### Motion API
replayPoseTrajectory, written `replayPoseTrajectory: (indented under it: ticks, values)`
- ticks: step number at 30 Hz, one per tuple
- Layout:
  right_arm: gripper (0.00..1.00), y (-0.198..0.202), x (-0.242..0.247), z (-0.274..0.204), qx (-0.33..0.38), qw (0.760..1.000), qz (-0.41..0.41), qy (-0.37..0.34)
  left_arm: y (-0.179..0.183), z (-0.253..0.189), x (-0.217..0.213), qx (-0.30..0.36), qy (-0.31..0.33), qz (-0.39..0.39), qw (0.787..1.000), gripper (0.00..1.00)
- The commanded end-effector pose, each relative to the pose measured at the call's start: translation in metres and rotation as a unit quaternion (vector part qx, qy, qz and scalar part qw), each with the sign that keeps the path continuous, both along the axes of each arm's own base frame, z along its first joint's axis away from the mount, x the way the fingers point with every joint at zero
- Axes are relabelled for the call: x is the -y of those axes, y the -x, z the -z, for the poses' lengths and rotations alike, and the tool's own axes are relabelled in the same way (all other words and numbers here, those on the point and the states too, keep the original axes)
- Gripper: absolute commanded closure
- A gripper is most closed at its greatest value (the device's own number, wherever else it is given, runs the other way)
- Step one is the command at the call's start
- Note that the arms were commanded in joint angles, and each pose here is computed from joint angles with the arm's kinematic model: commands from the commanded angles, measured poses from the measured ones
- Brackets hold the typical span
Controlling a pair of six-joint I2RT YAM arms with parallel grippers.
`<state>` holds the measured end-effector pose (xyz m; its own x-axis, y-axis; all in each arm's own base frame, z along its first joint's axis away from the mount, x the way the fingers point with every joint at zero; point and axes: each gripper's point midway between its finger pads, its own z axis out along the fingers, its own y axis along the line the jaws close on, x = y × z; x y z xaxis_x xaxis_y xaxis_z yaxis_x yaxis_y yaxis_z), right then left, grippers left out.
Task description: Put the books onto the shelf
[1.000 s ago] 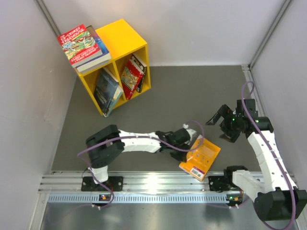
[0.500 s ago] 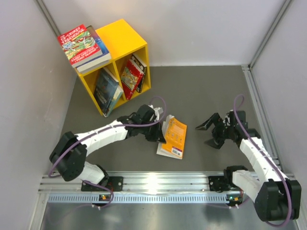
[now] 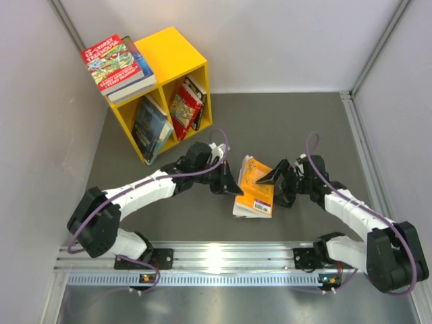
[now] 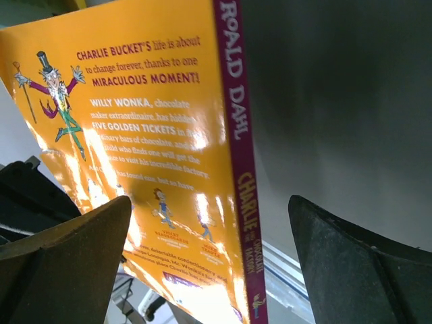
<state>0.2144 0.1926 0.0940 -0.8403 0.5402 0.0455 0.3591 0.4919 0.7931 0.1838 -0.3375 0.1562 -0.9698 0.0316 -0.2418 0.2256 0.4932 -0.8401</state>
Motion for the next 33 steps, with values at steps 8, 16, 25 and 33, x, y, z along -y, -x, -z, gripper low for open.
replayPoseTrajectory:
  ticks: [8,16,25,33]
  values:
    - [0.62,-0.023,-0.022,-0.043,0.064,0.990,0.029,-0.125,0.003,-0.017,-0.002,0.010,0.068,-0.008,0.998,1.00]
    - [1.00,-0.025,-0.050,-0.120,0.159,0.960,-0.056,-0.224,0.000,0.006,-0.016,0.031,-0.022,0.007,0.999,1.00]
    - [1.00,0.008,-0.082,-0.178,0.239,0.924,-0.194,-0.229,-0.019,0.023,-0.047,0.066,-0.144,-0.016,0.987,1.00]
    - [1.00,0.020,-0.073,-0.154,0.215,0.943,-0.202,-0.153,-0.031,0.032,-0.083,0.081,-0.202,-0.086,0.972,0.02]
